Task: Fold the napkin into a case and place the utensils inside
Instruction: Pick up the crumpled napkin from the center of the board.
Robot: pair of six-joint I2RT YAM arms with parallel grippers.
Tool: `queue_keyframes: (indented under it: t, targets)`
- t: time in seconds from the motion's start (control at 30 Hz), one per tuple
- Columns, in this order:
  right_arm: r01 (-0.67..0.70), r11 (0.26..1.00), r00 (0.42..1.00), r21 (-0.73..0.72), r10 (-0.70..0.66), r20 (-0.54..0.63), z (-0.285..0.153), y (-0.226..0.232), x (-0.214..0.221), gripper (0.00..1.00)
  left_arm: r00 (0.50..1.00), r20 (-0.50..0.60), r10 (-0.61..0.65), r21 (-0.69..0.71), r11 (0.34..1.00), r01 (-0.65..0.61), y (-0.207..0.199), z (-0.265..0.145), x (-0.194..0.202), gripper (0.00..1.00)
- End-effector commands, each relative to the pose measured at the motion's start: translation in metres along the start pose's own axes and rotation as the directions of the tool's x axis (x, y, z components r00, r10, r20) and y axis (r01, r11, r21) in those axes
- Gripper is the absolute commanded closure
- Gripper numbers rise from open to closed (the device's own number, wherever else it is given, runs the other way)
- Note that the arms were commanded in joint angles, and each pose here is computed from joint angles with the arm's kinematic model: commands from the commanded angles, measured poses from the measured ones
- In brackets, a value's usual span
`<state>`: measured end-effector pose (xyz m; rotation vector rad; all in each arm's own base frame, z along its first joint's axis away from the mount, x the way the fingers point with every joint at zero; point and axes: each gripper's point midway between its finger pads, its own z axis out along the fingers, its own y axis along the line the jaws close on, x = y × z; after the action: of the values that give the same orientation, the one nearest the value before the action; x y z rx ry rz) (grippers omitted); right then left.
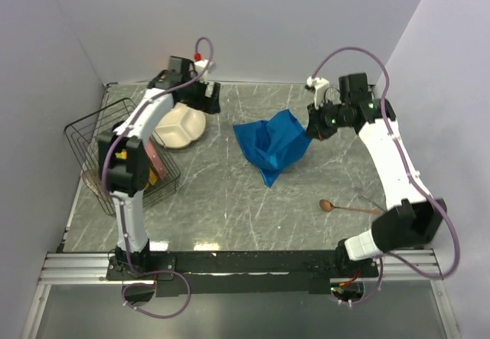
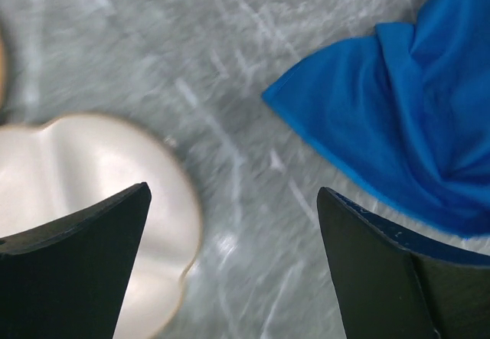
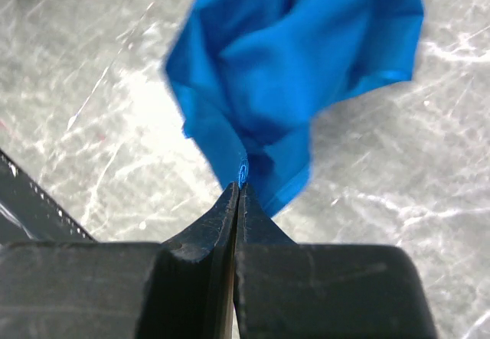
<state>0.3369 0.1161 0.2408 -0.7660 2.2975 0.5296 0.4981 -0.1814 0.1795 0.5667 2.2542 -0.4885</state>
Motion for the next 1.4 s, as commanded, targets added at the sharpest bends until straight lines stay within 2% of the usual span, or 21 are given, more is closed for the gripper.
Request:
queue_keyframes:
  t: [0.0, 0.07, 0.1, 0.17, 0.2, 0.23, 0.3, 0.33, 0.5, 0.57, 0.6, 0.63, 0.67, 0.73, 0.83, 1.07, 1.17, 1.2, 1.37]
  targets:
    - [0.02, 0.999, 1.0, 0.035, -0.02, -0.013, 0.004, 0.007, 0.027, 1.0, 0.998, 0.05, -0.045, 0.074, 0.996, 0.041, -0.033, 0.037, -0.022, 0.06]
    - [0.02, 0.996, 1.0, 0.082, -0.021, 0.016, -0.006, 0.003, 0.027, 1.0, 0.997, 0.071, 0.041, 0.208, 0.977, -0.056, -0.052, 0.042, -0.018, 0.14]
    - [0.001, 0.995, 1.0, 0.103, -0.002, 0.013, -0.007, -0.001, 0.033, 1.0, 0.996, 0.053, 0.071, 0.251, 0.964, -0.082, -0.057, 0.046, -0.001, 0.16]
    - [-0.014, 0.986, 0.999, 0.165, 0.009, 0.034, -0.016, -0.01, 0.033, 1.0, 0.958, 0.167, 0.234, 0.283, 0.919, -0.274, -0.065, 0.038, -0.007, 0.17]
    - [-0.028, 0.983, 0.999, 0.182, 0.021, 0.042, -0.02, -0.013, 0.034, 1.0, 0.948, 0.154, 0.28, 0.298, 0.901, -0.314, -0.064, 0.04, 0.014, 0.17]
    - [-0.045, 0.978, 0.998, 0.202, 0.036, 0.047, -0.024, -0.019, 0.036, 1.0, 0.891, 0.205, 0.405, 0.272, 0.851, -0.449, -0.063, 0.035, 0.011, 0.17]
    - [-0.063, 0.97, 0.997, 0.233, 0.05, 0.065, -0.032, -0.024, 0.036, 1.0, 0.844, 0.204, 0.497, 0.288, 0.793, -0.537, -0.061, 0.038, 0.025, 0.17]
    - [-0.078, 0.966, 0.995, 0.247, 0.062, 0.072, -0.035, -0.028, 0.037, 1.0, 0.778, 0.225, 0.586, 0.285, 0.724, -0.628, -0.059, 0.041, 0.027, 0.16]
    - [-0.11, 0.956, 0.991, 0.273, 0.086, 0.098, -0.045, -0.029, 0.042, 1.0, 0.705, 0.188, 0.683, 0.341, 0.628, -0.7, -0.059, 0.063, 0.035, 0.16]
    - [-0.121, 0.952, 0.99, 0.281, 0.096, 0.102, -0.046, -0.029, 0.044, 1.0, 0.646, 0.205, 0.735, 0.384, 0.547, -0.744, -0.065, 0.076, 0.048, 0.19]
    - [-0.126, 0.95, 0.99, 0.286, 0.101, 0.101, -0.047, -0.029, 0.045, 1.0, 0.633, 0.185, 0.752, 0.456, 0.505, -0.733, -0.072, 0.074, 0.066, 0.2]
    - [-0.136, 0.945, 0.989, 0.296, 0.109, 0.105, -0.048, -0.031, 0.046, 1.0, 0.538, 0.238, 0.808, 0.46, 0.394, -0.795, -0.074, 0.076, 0.07, 0.24]
    - [-0.149, 0.943, 0.986, 0.298, 0.121, 0.111, -0.049, -0.03, 0.046, 1.0, 0.513, 0.241, 0.824, 0.471, 0.363, -0.804, -0.076, 0.079, 0.075, 0.28]
    - [-0.161, 0.938, 0.984, 0.306, 0.128, 0.125, -0.052, -0.03, 0.044, 1.0, 0.456, 0.259, 0.851, 0.478, 0.298, -0.826, -0.083, 0.086, 0.084, 0.3]
    - [-0.17, 0.935, 0.982, 0.312, 0.134, 0.135, -0.056, -0.029, 0.044, 1.0, 0.433, 0.279, 0.857, 0.467, 0.273, -0.841, -0.087, 0.096, 0.087, 0.3]
    - [-0.181, 0.933, 0.98, 0.31, 0.147, 0.13, -0.058, -0.026, 0.048, 1.0, 0.425, 0.305, 0.852, 0.47, 0.254, -0.846, -0.097, 0.114, 0.086, 0.29]
    - [-0.19, 0.935, 0.979, 0.3, 0.158, 0.129, -0.057, -0.024, 0.048, 1.0, 0.443, 0.3, 0.845, 0.469, 0.274, -0.84, -0.098, 0.121, 0.081, 0.28]
    - [-0.192, 0.936, 0.979, 0.294, 0.16, 0.129, -0.057, -0.023, 0.048, 1.0, 0.47, 0.284, 0.836, 0.486, 0.297, -0.822, -0.097, 0.127, 0.087, 0.28]
    - [-0.188, 0.937, 0.979, 0.293, 0.156, 0.13, -0.058, -0.022, 0.048, 1.0, 0.519, 0.265, 0.812, 0.494, 0.348, -0.797, -0.097, 0.137, 0.081, 0.26]
